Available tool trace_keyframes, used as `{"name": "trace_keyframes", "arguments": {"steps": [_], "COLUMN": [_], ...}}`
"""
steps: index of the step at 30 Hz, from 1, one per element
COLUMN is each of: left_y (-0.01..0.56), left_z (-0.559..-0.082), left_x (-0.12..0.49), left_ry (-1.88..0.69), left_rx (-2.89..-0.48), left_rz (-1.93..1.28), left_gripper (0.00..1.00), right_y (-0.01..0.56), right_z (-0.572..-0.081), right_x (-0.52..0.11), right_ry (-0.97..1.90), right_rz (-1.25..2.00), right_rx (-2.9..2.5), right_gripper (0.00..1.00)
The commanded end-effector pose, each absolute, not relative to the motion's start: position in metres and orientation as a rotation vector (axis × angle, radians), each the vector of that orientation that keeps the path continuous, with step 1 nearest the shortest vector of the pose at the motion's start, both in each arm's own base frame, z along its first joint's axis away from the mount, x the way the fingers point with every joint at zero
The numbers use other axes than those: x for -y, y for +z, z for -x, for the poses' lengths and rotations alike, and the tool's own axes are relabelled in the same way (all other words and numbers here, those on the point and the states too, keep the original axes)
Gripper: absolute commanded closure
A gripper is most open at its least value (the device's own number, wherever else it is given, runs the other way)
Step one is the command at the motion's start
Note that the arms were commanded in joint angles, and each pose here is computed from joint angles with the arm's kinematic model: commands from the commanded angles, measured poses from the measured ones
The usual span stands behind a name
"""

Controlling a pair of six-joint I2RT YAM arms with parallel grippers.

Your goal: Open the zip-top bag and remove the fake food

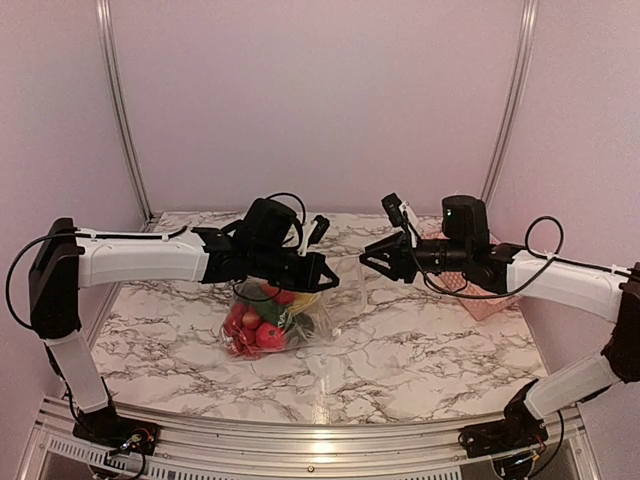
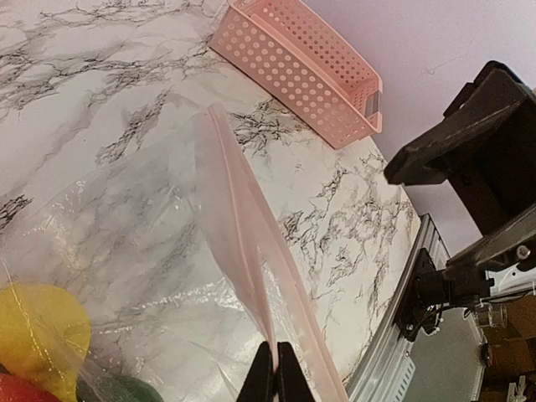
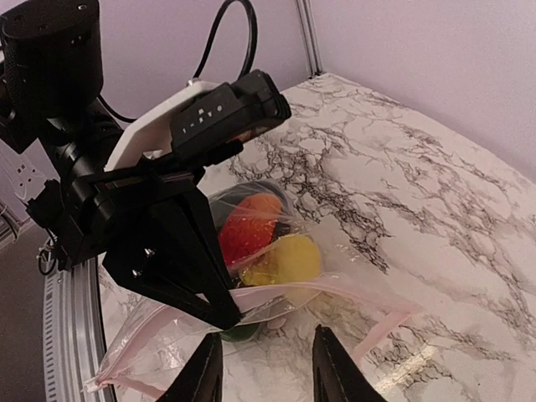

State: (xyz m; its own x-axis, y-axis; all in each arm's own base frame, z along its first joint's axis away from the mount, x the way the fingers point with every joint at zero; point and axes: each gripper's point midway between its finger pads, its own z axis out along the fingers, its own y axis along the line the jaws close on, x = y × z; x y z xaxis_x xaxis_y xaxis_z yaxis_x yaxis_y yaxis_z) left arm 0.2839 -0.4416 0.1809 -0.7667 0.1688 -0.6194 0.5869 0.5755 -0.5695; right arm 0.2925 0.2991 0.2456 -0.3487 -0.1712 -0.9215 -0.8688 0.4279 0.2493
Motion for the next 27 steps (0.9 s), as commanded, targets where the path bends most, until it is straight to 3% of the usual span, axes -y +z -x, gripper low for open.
{"name": "trace_keyframes", "arguments": {"steps": [1, 5, 12, 27], "left_y": [0.190, 0.189, 0.192, 0.181], "left_z": [-0.268, -0.265, -0.264, -0.265], "left_x": [0.441, 0.442, 0.440, 0.413], "left_ry": [-1.158, -1.184, -1.254, -1.330], "left_rx": [-2.304, -2.306, -2.309, -2.360], "left_rz": [-0.659, -0.659, -0.640, -0.502], "left_gripper": [1.00, 1.00, 1.00, 1.00], "right_y": [0.223, 0.207, 0.179, 0.145], "right_z": [-0.281, -0.271, -0.269, -0.238], "right_x": [-0.324, -0.334, -0.345, -0.396], "right_ry": [0.982, 1.010, 1.026, 1.090], "right_rz": [1.024, 1.047, 1.077, 1.234], "right_rx": [-1.706, -1.677, -1.628, -1.542], "right_gripper": [0.69, 0.76, 0.75, 0.57]}}
